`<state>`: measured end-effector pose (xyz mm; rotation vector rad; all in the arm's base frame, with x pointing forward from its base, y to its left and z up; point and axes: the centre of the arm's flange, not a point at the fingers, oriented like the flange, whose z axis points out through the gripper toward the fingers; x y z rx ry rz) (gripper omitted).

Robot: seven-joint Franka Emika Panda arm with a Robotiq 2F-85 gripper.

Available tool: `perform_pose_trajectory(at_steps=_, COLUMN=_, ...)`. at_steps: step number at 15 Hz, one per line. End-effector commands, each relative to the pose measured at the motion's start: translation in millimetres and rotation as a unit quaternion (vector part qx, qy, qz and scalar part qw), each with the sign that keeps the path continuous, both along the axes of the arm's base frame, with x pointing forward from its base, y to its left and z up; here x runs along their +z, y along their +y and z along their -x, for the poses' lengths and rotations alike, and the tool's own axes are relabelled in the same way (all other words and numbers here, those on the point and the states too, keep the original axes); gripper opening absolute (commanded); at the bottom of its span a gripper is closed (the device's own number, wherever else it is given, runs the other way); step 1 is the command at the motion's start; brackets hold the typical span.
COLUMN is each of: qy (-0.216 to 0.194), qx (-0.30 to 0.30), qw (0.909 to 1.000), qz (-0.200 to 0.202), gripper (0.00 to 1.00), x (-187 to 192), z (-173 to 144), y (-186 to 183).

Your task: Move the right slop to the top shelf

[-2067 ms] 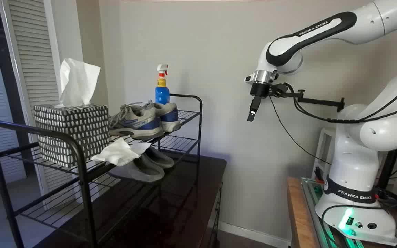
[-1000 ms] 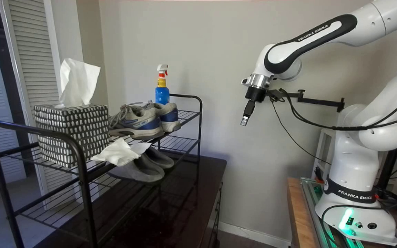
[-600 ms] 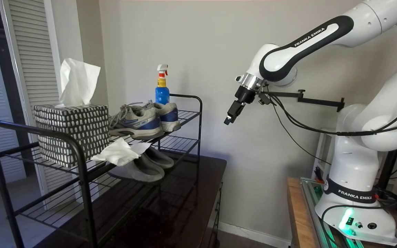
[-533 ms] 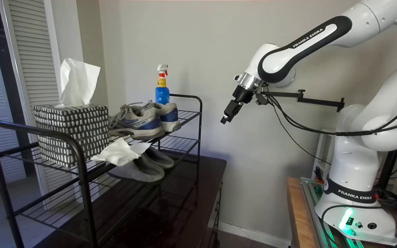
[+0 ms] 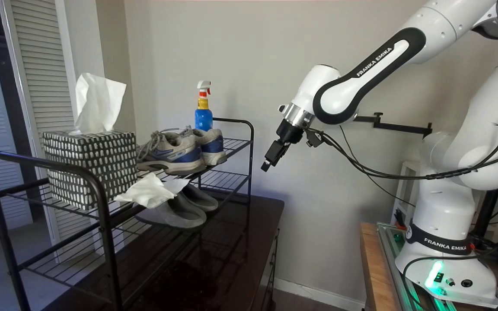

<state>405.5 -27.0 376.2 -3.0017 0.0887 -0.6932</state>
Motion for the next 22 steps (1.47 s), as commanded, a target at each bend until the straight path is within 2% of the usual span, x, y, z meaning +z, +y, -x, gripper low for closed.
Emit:
perform_pose_trajectory(at_steps=1, qy=0.016, qx=0.034, qw=0.9992, qz=-0.011, gripper=1.00, x=-25, z=24, y=25)
perform_pose_trajectory(at_steps=2, qy=0.029, qx=0.062, qw=0.9976, qz=-0.012, gripper=1.00, x=-27, z=25, y=29)
perform_pose_trajectory(at_steps=3, qy=0.016, qx=0.033, qw=0.9993, qz=-0.003, gripper=1.00, x=-11, z=-1, y=24)
perform_pose_trajectory(at_steps=7, qy=0.023, qx=0.055, qw=0.9982, qz=-0.006, gripper=1.00, x=-14, z=0, y=33)
perform_pose_trajectory(at_steps=11, qy=-0.023, qx=0.004, qw=0.9987, qz=0.046, gripper=1.00, x=-29, z=-9, y=66)
perform_pose_trajectory(at_steps=17, qy=-0.062, qx=0.022, qw=0.9926, qz=0.101, gripper=1.00, x=-49, z=-5, y=105)
perform_pose_trajectory(at_steps=19, qy=-0.088, qx=0.042, qw=0.9893, qz=0.109, gripper=1.00, x=-53, z=-3, y=111)
perform_pose_trajectory(at_steps=22, qy=-0.132, qx=0.055, qw=0.9857, qz=0.089, gripper=1.00, x=-60, z=-4, y=123)
